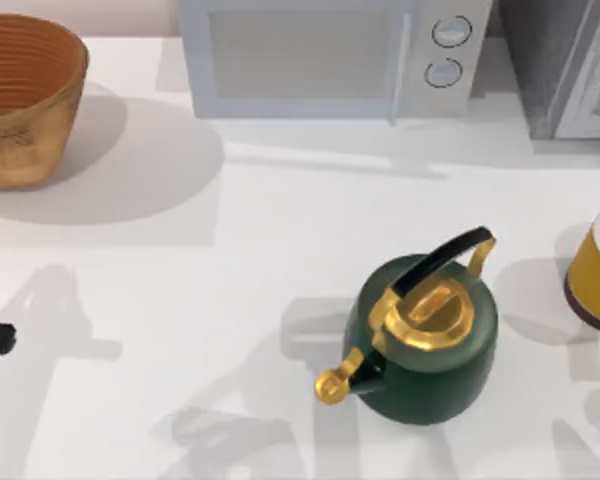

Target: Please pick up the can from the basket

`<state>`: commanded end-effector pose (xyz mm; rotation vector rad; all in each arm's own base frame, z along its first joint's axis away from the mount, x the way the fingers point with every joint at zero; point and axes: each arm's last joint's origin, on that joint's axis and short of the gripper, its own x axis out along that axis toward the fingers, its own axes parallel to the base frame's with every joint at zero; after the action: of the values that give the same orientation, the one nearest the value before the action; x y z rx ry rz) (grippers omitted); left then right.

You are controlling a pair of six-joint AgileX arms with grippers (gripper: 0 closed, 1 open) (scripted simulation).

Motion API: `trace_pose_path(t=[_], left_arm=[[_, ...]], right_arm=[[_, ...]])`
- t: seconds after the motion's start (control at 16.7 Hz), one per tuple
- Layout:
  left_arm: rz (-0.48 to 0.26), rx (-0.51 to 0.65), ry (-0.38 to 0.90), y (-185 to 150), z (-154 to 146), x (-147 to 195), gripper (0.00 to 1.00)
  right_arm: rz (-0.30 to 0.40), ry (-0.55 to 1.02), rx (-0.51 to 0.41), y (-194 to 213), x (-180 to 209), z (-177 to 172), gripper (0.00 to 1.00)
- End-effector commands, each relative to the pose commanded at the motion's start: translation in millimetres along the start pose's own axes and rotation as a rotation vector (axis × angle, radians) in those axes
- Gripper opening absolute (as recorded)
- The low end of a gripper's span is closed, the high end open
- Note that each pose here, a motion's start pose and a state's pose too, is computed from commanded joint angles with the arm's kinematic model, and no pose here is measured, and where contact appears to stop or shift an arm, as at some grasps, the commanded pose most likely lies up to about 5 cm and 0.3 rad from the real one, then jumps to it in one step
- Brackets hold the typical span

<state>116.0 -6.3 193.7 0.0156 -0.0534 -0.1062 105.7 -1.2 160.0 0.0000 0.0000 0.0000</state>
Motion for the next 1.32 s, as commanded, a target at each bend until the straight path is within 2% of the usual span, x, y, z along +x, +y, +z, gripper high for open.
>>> trace_pose_path(t=[0.3,0.6,0.72,0.96,1.32], left_arm=[[-0.228,0.015,-0.006,-9,35,52,0.0],[-0.52,0.019,-0.001,-27,32,140,0.0],[-0.644,0.018,-0.003,-36,15,174,0.0],[-0.891,0.006,0.005,-57,-39,228,0.0],[-1.216,-0.026,0.021,-81,-124,261,0.0]], right_arm=[[0.0,0.0,0.0,0,0,0,1.0],[0.0,0.0,0.0,0,0,0,1.0],[0.0,0.0,0.0,0,0,0,1.0],[0.0,0.0,0.0,0,0,0,1.0],[0.0,0.0,0.0,0,0,0,1.0]])
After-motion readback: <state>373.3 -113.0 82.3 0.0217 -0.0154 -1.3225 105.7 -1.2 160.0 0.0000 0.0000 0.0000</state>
